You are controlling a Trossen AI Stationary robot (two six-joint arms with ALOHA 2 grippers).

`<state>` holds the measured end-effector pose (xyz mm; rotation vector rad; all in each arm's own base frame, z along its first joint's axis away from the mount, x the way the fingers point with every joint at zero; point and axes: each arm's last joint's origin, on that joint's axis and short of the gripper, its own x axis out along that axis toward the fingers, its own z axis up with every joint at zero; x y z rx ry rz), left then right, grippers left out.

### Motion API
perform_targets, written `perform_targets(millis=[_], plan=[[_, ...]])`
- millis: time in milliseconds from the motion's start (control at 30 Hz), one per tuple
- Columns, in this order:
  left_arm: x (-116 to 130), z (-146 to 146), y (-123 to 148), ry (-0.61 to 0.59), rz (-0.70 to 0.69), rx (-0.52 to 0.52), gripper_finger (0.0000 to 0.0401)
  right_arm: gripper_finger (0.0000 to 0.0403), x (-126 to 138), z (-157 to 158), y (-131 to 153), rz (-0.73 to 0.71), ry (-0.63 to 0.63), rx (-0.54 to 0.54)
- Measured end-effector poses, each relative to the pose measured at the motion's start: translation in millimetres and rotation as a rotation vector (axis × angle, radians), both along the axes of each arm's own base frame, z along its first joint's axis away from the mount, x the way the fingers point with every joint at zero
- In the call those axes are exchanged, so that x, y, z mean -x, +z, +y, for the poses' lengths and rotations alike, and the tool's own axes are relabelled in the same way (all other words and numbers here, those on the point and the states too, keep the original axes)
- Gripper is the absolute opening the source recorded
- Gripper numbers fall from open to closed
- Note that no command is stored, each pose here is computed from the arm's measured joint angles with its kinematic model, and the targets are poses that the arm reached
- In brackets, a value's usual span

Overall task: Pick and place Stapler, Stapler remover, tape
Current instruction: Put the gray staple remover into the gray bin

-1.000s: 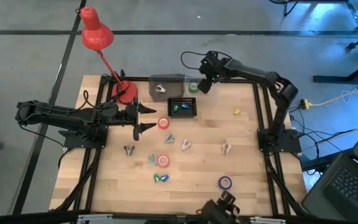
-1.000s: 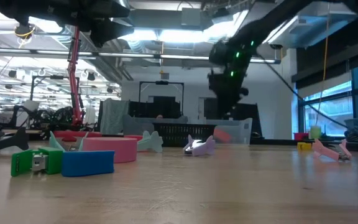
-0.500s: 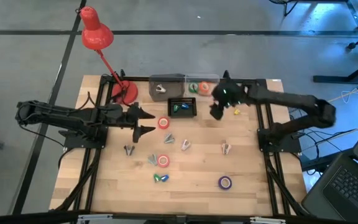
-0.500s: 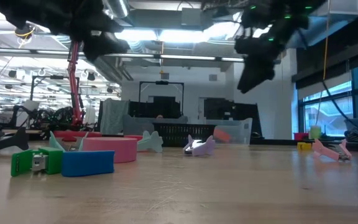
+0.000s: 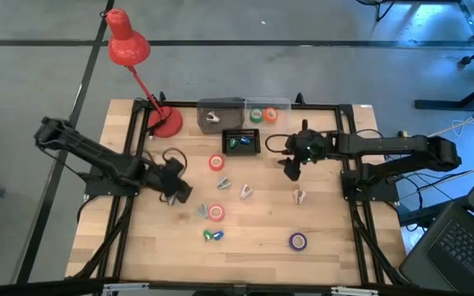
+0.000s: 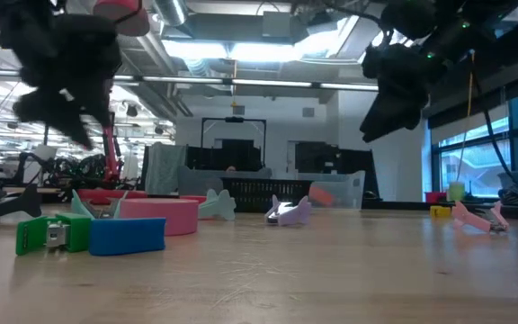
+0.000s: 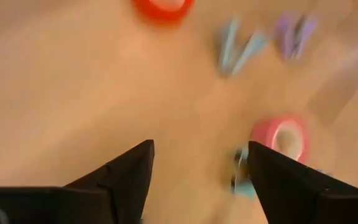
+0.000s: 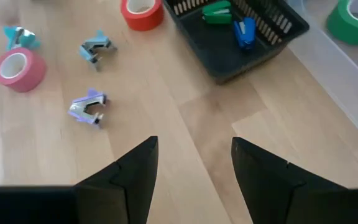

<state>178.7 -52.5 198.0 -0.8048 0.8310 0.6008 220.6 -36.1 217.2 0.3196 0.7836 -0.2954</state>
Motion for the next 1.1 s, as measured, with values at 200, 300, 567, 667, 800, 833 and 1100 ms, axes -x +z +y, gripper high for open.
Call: perform_targets(millis=[200, 300, 567, 667, 800, 833, 1100], plan=[[7, -11, -22, 0.161, 0.256, 0.167, 0.0227, 0.0204, -2, 2, 2, -0.028, 0.009, 0.003], [14, -13, -25, 0.221, 0.309, 0.152, 0.0219, 0.0204, -3, 4, 2, -0.035, 0.017, 0.003], [25, -16, -28, 0.311, 0.362, 0.150, 0.0207, 0.0204, -3, 5, 2, -0.034, 0.025, 0.006], [26, -17, -30, 0.321, 0.363, 0.167, 0.0205, 0.0204, -3, 5, 2, -0.034, 0.025, 0.006], [28, -19, -32, 0.318, 0.379, 0.181, 0.0202, 0.0204, -3, 5, 2, -0.034, 0.027, 0.006], [29, -19, -32, 0.324, 0.381, 0.181, 0.0201, 0.0204, -3, 6, 2, -0.034, 0.027, 0.006], [29, -18, -32, 0.322, 0.373, 0.162, 0.0150, 0.0204, -3, 6, 2, -0.034, 0.027, 0.005]])
